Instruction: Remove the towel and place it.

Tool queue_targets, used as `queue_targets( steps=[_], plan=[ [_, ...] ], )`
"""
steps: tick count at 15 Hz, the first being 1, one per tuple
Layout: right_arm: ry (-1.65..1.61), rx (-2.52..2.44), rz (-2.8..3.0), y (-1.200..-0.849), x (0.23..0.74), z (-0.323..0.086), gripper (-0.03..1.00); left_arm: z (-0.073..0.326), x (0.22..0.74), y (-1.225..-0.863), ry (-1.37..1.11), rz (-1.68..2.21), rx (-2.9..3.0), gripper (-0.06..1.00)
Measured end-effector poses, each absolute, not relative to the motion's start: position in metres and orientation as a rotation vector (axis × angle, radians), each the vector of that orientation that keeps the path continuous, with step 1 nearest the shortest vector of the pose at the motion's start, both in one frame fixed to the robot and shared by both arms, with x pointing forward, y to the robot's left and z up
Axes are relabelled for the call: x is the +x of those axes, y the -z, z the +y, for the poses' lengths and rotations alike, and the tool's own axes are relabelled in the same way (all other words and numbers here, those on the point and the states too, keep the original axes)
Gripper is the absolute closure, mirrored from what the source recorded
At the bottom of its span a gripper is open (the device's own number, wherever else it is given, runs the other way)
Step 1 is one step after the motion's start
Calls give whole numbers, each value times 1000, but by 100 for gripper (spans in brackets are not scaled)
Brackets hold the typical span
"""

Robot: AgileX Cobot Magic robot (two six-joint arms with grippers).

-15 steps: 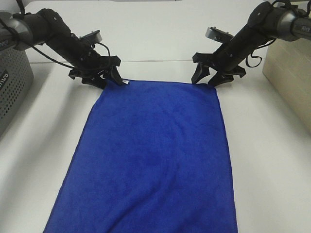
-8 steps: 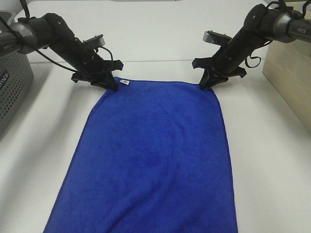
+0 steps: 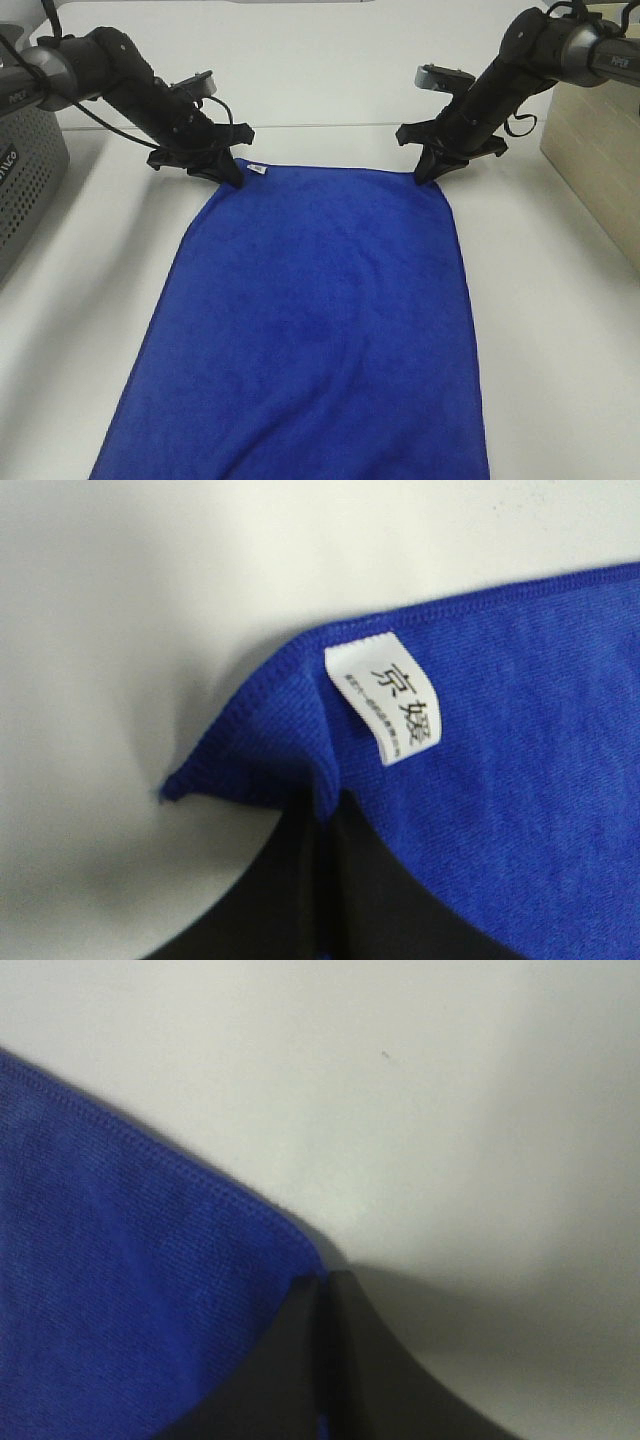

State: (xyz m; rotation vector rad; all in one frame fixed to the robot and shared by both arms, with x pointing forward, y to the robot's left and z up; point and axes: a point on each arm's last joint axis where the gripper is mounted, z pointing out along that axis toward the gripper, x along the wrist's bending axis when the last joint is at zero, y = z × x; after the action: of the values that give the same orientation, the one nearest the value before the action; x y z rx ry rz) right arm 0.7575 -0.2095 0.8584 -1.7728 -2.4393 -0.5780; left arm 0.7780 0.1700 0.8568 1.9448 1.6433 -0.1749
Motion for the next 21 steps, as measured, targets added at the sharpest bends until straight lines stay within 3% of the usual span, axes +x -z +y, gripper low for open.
queue_targets(
  steps=[8,18,21],
  plan=[
    [708,-1580,-2862,-868,779,-215,95,173,799,-884,-87,1549,1933,94],
    [1196,-1658,-3059,-895,811,-212,95,179,819,-896,-383,1468,1794,94],
    [1216,-1674,-3053,-882,813,-210,95,180,822,-898,-443,1440,1783,94]
  ],
)
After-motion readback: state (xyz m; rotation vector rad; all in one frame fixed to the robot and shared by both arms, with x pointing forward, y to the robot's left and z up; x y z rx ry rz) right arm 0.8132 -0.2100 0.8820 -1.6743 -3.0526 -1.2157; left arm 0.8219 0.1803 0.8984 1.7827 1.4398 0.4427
